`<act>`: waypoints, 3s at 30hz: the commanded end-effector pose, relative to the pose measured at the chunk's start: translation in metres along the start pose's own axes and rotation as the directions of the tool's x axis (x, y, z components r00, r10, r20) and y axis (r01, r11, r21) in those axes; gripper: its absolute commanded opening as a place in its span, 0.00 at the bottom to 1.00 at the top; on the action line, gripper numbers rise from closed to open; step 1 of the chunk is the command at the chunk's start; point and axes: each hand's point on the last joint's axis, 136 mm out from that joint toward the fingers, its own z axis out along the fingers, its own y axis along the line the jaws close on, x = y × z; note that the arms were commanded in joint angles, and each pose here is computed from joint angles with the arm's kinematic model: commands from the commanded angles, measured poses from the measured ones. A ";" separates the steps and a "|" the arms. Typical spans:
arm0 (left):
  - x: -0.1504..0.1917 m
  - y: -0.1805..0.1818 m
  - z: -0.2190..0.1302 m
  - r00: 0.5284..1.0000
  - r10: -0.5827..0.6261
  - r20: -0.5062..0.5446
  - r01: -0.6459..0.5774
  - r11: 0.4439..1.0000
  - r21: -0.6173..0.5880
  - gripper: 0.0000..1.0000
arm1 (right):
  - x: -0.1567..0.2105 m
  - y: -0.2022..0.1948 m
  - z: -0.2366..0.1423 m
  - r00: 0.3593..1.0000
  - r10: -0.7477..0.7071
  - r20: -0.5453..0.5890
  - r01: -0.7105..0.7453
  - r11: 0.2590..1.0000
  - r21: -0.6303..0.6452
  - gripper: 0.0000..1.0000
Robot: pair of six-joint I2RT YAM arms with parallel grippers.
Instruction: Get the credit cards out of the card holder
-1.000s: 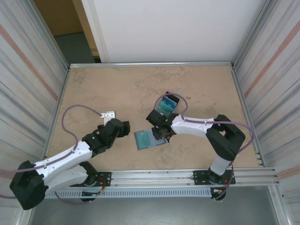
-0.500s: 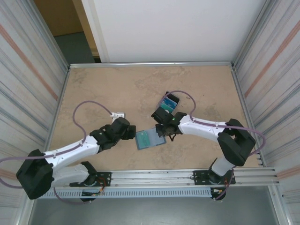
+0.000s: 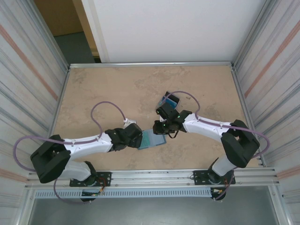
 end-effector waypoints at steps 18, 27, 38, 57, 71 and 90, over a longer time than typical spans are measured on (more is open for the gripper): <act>0.007 0.004 0.011 0.999 0.016 -0.041 -0.019 0.997 -0.068 0.99 | 0.011 0.024 0.028 0.991 0.056 -0.122 -0.070 0.990 -0.121 0.17; 0.013 0.005 0.015 0.998 0.028 -0.065 -0.033 0.996 -0.082 0.99 | 0.017 0.030 0.038 0.986 0.062 -0.156 -0.085 0.985 -0.147 0.16; 0.017 0.007 0.016 0.997 0.029 -0.074 -0.035 0.995 -0.090 0.99 | 0.020 0.023 0.049 0.978 0.093 -0.185 -0.122 0.980 -0.154 0.18; 0.017 0.008 0.016 0.997 0.028 -0.077 -0.035 0.995 -0.093 0.99 | 0.028 0.014 0.063 0.969 0.121 -0.214 -0.155 0.976 -0.151 0.16; 0.016 0.004 0.017 0.996 0.034 -0.079 -0.041 0.995 -0.089 0.99 | 0.022 0.030 0.058 0.962 0.154 -0.227 -0.225 0.916 -0.331 0.12; 0.017 0.005 0.016 0.996 0.038 -0.077 -0.045 0.994 -0.094 0.99 | 0.015 0.036 0.050 0.959 0.185 -0.214 -0.263 0.860 -0.437 0.11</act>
